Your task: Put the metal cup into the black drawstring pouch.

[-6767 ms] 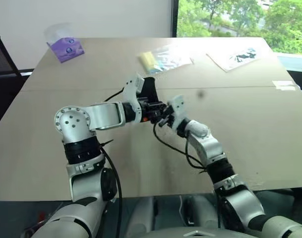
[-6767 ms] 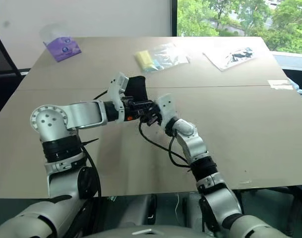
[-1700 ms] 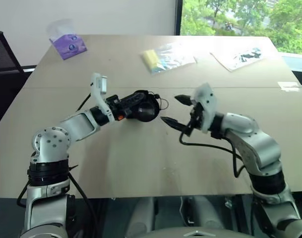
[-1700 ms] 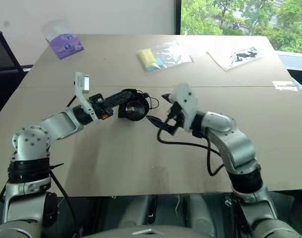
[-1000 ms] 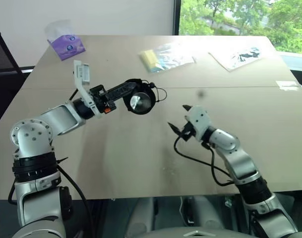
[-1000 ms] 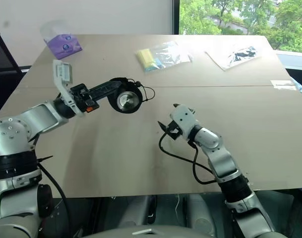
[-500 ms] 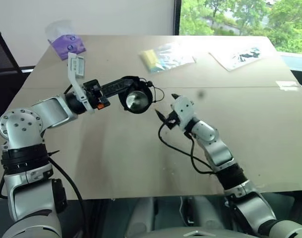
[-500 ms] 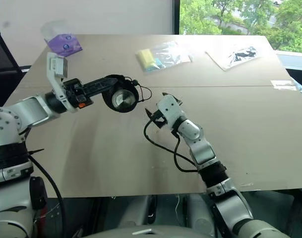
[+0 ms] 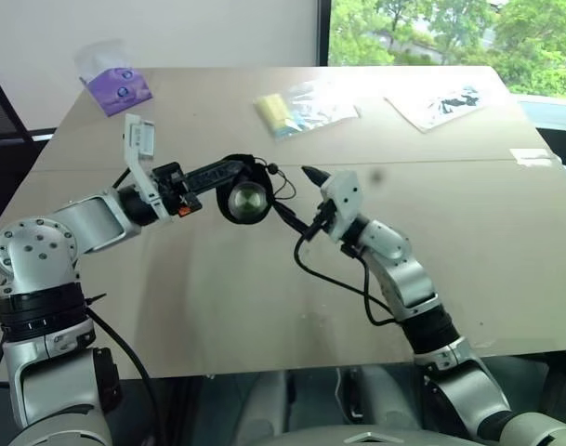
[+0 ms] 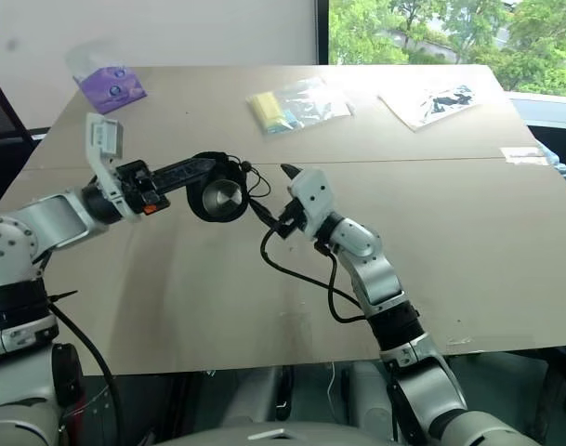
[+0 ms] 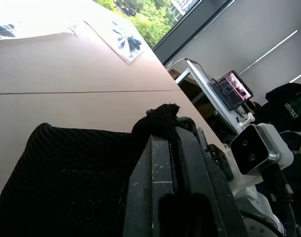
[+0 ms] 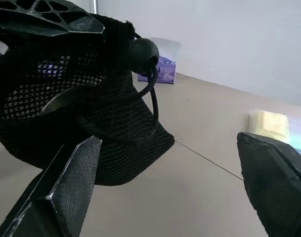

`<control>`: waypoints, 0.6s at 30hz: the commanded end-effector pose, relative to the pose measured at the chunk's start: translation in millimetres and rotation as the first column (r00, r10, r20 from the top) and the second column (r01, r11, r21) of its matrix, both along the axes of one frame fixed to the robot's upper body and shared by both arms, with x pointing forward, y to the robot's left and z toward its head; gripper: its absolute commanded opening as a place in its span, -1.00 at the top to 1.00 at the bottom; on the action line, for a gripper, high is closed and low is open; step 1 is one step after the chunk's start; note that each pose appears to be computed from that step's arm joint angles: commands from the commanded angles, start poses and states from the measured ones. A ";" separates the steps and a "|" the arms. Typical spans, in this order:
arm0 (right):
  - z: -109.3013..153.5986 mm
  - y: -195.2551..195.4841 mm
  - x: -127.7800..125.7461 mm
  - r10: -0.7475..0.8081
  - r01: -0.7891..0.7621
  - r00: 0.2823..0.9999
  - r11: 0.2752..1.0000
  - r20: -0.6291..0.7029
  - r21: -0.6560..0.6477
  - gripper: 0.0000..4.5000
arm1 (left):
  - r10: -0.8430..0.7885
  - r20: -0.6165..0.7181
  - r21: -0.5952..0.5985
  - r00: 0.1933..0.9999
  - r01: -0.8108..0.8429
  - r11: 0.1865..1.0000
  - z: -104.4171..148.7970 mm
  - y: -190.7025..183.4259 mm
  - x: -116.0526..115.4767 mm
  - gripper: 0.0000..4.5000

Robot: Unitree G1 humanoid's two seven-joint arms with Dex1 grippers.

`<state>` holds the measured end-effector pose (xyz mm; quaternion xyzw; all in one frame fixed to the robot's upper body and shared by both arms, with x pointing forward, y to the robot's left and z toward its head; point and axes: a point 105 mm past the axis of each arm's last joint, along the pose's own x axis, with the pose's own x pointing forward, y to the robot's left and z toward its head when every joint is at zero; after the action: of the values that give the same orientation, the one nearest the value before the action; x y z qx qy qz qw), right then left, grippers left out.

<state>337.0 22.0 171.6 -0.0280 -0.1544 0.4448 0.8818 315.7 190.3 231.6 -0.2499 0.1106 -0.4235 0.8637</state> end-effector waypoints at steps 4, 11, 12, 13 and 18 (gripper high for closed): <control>18.5 7.1 -2.9 0.036 -0.037 0.998 0.998 0.045 0.041 -0.72 | 0.002 0.073 -0.011 0.997 -0.001 1.000 14.8 0.4 -9.0 1.00; 16.6 9.1 -2.4 0.054 -0.055 0.998 0.998 0.030 0.040 0.56 | 0.024 0.070 -0.020 0.997 -0.023 1.000 13.3 6.3 -11.7 1.00; 15.8 7.2 -0.8 0.043 -0.044 0.999 0.998 0.028 0.037 0.80 | 0.027 0.068 -0.021 0.997 -0.026 0.999 12.6 7.1 -11.9 1.00; 14.2 4.3 1.5 0.028 -0.028 0.999 0.999 0.025 0.030 0.97 | 0.030 0.067 -0.023 0.997 -0.028 0.999 12.1 7.6 -11.9 1.00; 0.9 -18.7 8.5 -0.038 0.038 0.999 0.999 -0.018 -0.002 0.97 | 0.048 0.066 -0.034 0.997 -0.046 0.998 10.6 8.6 -10.0 1.00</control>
<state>346.6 11.3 166.9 -0.0332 -0.1386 0.4344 0.8894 310.4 197.3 226.4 -0.2600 0.1050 -0.4048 0.8703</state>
